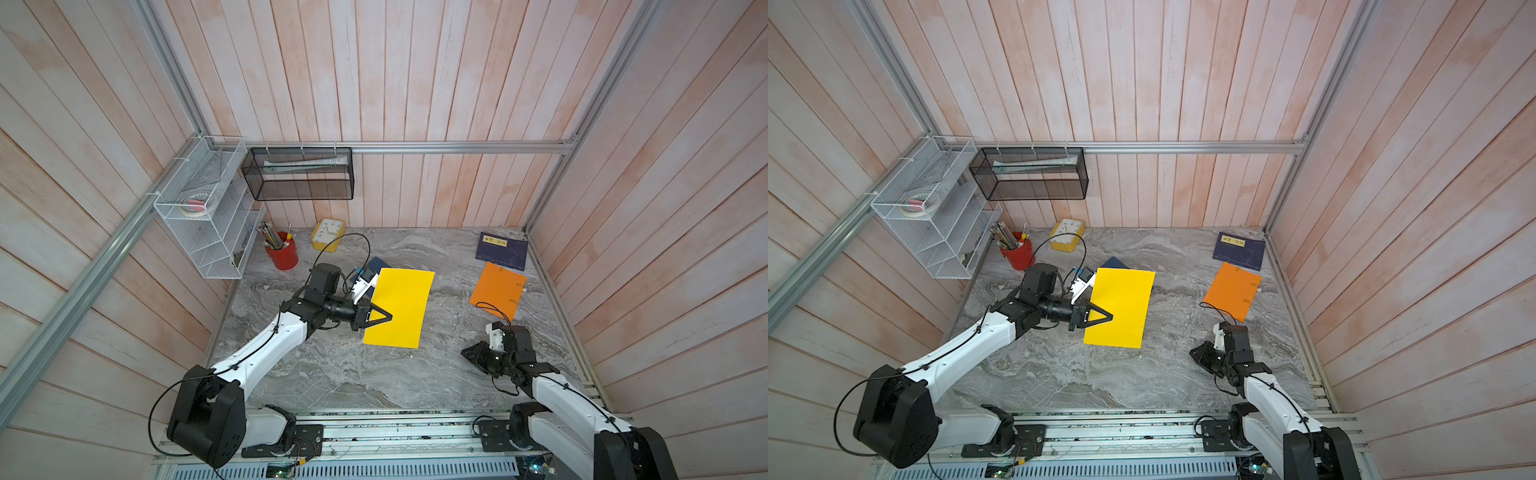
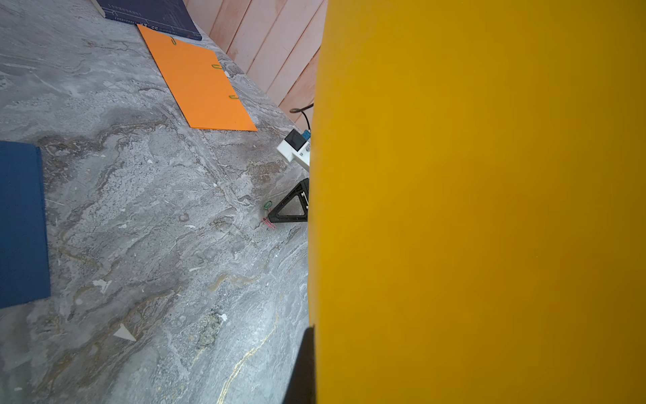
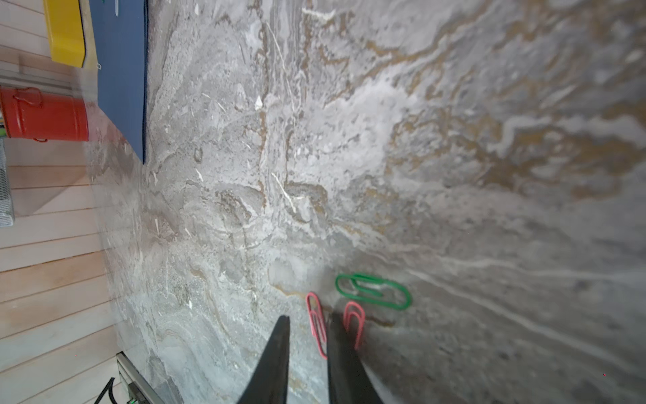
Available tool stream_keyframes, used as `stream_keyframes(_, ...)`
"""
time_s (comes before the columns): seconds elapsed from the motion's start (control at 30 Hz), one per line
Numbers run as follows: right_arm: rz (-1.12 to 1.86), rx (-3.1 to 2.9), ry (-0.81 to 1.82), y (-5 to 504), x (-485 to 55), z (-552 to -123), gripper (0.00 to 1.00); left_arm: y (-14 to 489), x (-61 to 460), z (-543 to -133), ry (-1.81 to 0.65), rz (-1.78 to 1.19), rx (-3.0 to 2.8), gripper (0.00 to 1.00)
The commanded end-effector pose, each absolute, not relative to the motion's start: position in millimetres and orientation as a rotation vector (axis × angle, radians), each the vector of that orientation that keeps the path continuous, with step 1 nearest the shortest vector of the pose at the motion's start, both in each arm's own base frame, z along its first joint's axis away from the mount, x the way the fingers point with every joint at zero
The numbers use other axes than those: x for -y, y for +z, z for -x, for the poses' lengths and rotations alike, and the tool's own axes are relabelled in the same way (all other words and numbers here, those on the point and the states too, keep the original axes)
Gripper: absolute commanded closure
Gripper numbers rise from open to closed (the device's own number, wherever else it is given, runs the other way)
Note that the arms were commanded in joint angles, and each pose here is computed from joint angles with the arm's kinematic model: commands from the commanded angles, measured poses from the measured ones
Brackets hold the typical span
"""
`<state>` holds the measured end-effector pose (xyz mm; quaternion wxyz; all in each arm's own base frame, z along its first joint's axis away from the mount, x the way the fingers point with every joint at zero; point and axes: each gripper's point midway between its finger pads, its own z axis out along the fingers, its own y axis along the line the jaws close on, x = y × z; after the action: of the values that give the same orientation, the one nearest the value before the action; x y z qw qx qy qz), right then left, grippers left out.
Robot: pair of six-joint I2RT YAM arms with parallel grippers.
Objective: Unclip the paperclips from the documents
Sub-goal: Place the paper clip at the center of the board.
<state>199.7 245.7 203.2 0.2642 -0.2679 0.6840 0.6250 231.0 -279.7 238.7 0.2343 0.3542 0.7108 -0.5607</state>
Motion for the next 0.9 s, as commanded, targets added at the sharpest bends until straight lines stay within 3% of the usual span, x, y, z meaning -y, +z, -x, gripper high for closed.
stream_keyframes(0.0,0.696,-1.874,1.664,198,-241,-202,0.94,249,275,-232,-1.499,-0.983,-1.921,1.00)
stream_keyframes(0.87,0.579,-1.957,1.589,186,-230,-211,0.93,246,273,-234,-1.486,-0.977,-1.930,1.00)
